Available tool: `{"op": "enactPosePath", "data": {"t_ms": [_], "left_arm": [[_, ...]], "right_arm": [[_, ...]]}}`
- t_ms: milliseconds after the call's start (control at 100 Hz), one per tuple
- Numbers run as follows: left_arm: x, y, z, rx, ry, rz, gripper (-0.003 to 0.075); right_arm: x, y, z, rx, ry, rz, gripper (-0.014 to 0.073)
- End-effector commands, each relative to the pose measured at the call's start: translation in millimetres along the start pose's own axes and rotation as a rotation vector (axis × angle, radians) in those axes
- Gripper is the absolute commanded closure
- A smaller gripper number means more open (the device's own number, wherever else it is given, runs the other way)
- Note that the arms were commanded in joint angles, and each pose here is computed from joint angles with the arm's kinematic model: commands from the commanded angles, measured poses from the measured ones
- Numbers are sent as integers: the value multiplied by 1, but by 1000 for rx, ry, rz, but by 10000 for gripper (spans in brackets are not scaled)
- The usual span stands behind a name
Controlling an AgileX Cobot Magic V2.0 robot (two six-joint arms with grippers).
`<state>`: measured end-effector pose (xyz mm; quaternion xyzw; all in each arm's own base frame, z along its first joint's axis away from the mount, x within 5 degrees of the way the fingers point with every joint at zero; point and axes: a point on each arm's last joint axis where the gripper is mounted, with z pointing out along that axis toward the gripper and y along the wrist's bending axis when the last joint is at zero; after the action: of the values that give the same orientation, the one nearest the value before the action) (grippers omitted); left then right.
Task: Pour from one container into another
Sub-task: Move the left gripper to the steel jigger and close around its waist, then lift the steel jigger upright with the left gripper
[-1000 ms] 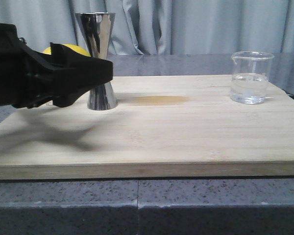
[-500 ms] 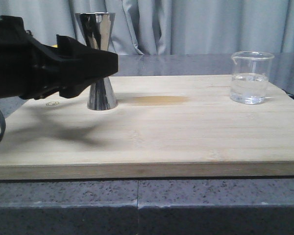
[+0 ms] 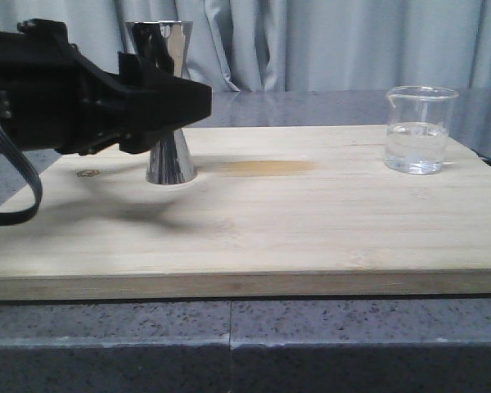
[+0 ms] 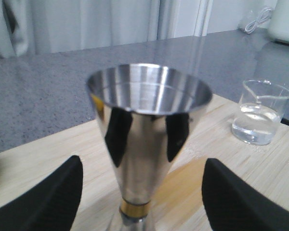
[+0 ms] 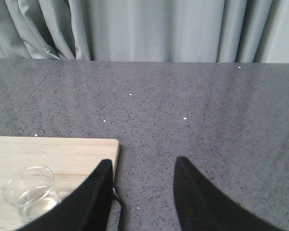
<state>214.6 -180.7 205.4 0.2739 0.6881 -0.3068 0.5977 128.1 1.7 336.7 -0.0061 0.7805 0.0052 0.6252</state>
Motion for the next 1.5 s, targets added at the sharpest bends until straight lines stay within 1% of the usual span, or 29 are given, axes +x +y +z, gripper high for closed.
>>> {"op": "enactPosePath", "data": {"t_ms": [0, 150, 330, 530, 700, 820, 890, 1040, 1160, 1270, 1490], "left_arm": [[-14, -1, 5, 26, -114, -17, 260], [-10, 0, 9, 33, -118, -22, 260], [-13, -1, 9, 43, -154, -22, 260], [-14, -1, 9, 43, -161, -16, 260], [-18, -2, 8, 56, -208, -16, 260], [-18, -2, 8, 54, -202, -16, 262], [-17, -2, 9, 53, -198, -16, 285], [-17, -2, 9, 53, -198, -13, 379], [-15, -1, 9, 46, -172, -14, 443], [-12, 0, 9, 36, -137, -12, 470], [-11, 0, 9, 34, -128, -12, 470]], "right_arm": [[-19, 0, -2, 5, -114, -18, 315], [-19, 0, -2, 5, -114, -18, 315], [-19, 0, -2, 5, -114, -18, 315], [-19, 0, -2, 5, -114, -18, 315], [-19, 0, -2, 5, -118, -18, 315], [-20, 0, -2, 6, -122, -18, 315], [-20, 0, -2, 6, -129, -18, 315], [-20, 0, -2, 6, -133, -18, 315], [-21, 0, -2, 6, -135, -18, 315], [-21, 0, -2, 6, -139, -18, 315], [-21, 0, -2, 6, -139, -18, 315]]}}
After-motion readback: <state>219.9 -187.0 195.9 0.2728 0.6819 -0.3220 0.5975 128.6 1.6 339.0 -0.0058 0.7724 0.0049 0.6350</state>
